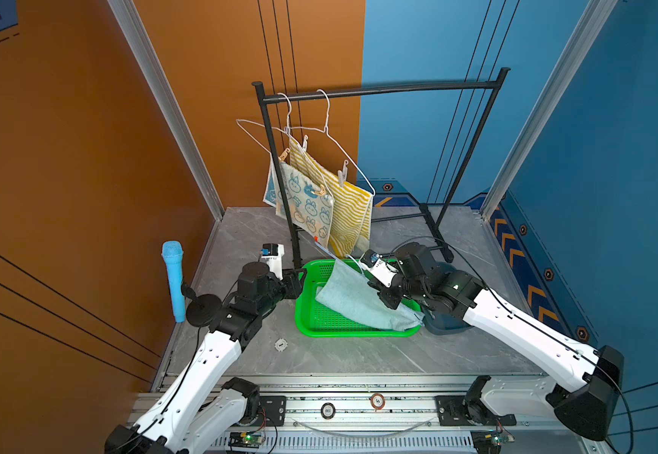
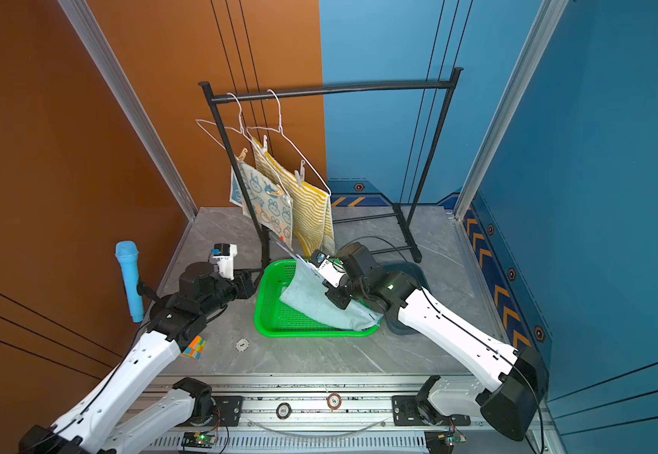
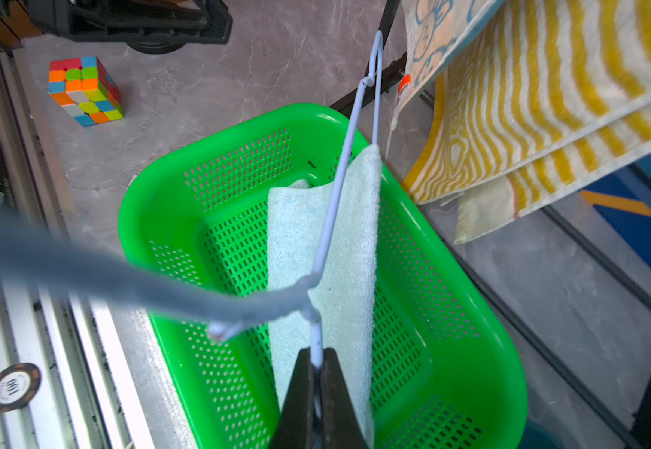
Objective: Remove the clothespins securing towels to the hanger
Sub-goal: Pick up the hanger from the basket.
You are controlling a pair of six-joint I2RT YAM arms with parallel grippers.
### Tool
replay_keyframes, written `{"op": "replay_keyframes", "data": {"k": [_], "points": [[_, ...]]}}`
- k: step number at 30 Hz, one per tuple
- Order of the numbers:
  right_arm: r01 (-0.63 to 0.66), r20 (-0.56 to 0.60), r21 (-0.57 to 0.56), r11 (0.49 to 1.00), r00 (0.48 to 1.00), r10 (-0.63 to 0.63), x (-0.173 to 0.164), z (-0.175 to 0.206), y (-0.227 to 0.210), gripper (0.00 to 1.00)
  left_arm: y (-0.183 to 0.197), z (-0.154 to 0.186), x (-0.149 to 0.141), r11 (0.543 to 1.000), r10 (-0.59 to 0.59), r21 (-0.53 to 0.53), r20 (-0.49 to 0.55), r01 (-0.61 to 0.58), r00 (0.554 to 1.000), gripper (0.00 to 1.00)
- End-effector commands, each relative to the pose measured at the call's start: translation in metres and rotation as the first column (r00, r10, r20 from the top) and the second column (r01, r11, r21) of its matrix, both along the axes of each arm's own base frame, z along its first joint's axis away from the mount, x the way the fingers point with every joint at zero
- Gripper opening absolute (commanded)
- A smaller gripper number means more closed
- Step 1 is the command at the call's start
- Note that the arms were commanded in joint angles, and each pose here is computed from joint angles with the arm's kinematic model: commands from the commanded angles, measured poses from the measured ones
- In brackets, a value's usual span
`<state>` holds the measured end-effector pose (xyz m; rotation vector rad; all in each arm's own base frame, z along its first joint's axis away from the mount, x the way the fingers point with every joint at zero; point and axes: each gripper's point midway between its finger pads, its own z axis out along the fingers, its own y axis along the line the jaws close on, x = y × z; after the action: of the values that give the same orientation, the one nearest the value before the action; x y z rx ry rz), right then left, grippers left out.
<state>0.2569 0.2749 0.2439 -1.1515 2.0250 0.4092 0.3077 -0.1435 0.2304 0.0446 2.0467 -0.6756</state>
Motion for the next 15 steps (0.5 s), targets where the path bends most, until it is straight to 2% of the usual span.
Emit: {"op": "replay_keyframes", "data": {"k": [1, 6, 15], "points": [[0.044, -0.098, 0.062, 0.997, 0.994, -0.038, -0.007, 0.007, -0.004, 0.0, -0.035, 0.014, 0.002, 0.988, -0.134, -0.075, 0.024, 0.135, 0.991, 0.49], [0.099, -0.125, 0.09, 0.991, 0.988, -0.087, -0.001, 0.009, -0.011, 0.0, -0.059, -0.009, 0.015, 0.977, -0.195, -0.101, -0.041, 0.19, 0.98, 0.49], [0.186, -0.138, 0.124, 0.975, 0.976, -0.168, 0.011, 0.014, -0.026, 0.0, -0.076, -0.056, 0.04, 0.977, -0.212, -0.038, -0.161, 0.208, 0.964, 0.44]]}}
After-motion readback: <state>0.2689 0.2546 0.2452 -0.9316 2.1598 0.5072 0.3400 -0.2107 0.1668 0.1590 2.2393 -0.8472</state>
